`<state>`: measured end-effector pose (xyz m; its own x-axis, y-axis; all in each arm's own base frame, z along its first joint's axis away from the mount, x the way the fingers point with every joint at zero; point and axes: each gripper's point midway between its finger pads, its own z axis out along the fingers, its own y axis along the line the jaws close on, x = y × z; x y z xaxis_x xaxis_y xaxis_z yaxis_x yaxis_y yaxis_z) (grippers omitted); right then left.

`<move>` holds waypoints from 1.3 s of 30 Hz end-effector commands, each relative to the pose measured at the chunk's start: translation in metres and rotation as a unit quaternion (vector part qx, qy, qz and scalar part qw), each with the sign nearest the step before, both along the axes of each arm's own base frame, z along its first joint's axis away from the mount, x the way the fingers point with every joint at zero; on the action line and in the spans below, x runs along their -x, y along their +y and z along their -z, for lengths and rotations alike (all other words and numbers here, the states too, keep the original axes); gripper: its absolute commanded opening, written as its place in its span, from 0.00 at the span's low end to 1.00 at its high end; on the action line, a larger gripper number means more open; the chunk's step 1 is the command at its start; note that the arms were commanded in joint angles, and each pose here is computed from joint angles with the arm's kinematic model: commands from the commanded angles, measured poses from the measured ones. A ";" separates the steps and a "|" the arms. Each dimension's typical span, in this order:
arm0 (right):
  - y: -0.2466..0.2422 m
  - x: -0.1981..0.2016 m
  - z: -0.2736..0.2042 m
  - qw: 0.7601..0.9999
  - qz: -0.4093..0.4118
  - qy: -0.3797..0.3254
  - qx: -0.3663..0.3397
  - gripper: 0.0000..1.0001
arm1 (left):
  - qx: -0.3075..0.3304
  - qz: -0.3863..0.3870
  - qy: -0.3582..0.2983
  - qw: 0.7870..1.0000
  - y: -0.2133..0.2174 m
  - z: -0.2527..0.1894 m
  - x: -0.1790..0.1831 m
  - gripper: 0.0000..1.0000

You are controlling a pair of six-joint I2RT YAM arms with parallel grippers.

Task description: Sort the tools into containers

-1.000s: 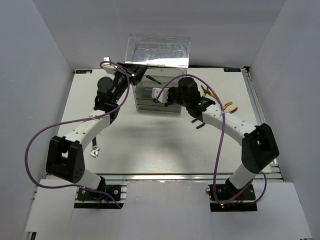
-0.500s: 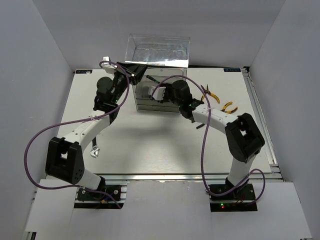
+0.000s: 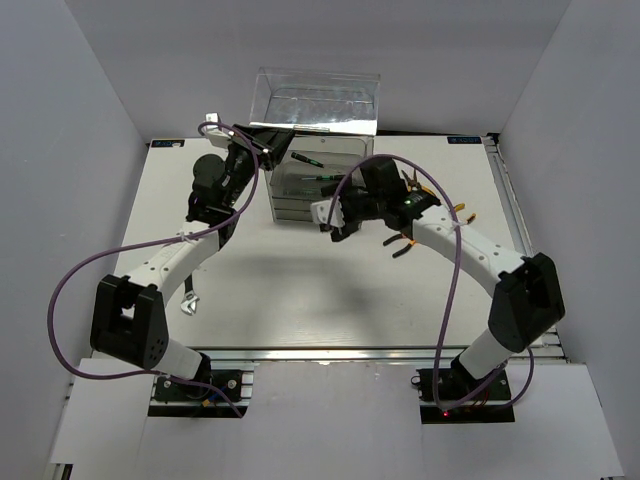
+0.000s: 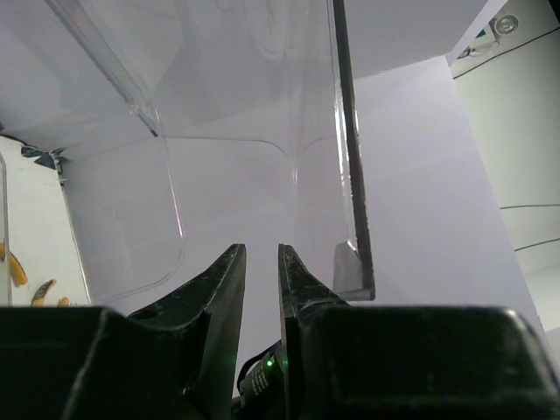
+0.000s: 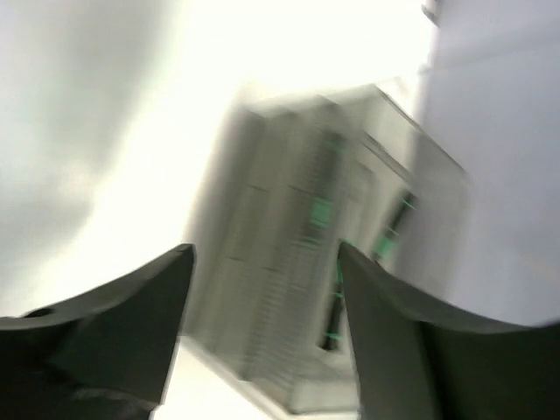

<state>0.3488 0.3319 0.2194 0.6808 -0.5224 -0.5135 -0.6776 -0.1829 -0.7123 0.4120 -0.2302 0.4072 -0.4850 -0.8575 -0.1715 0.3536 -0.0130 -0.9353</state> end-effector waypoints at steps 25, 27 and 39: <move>-0.029 -0.007 -0.103 0.957 0.165 -0.168 -0.169 0.80 | -0.021 -0.018 0.041 0.999 0.011 0.037 0.015 0.34; -0.028 -0.008 -0.108 0.955 0.163 -0.177 -0.174 0.82 | -0.022 -0.017 0.042 0.999 0.011 0.039 0.015 0.34; -0.033 -0.002 -0.122 0.947 0.157 -0.207 -0.187 0.85 | -0.037 -0.013 0.084 0.996 0.012 0.077 0.019 0.37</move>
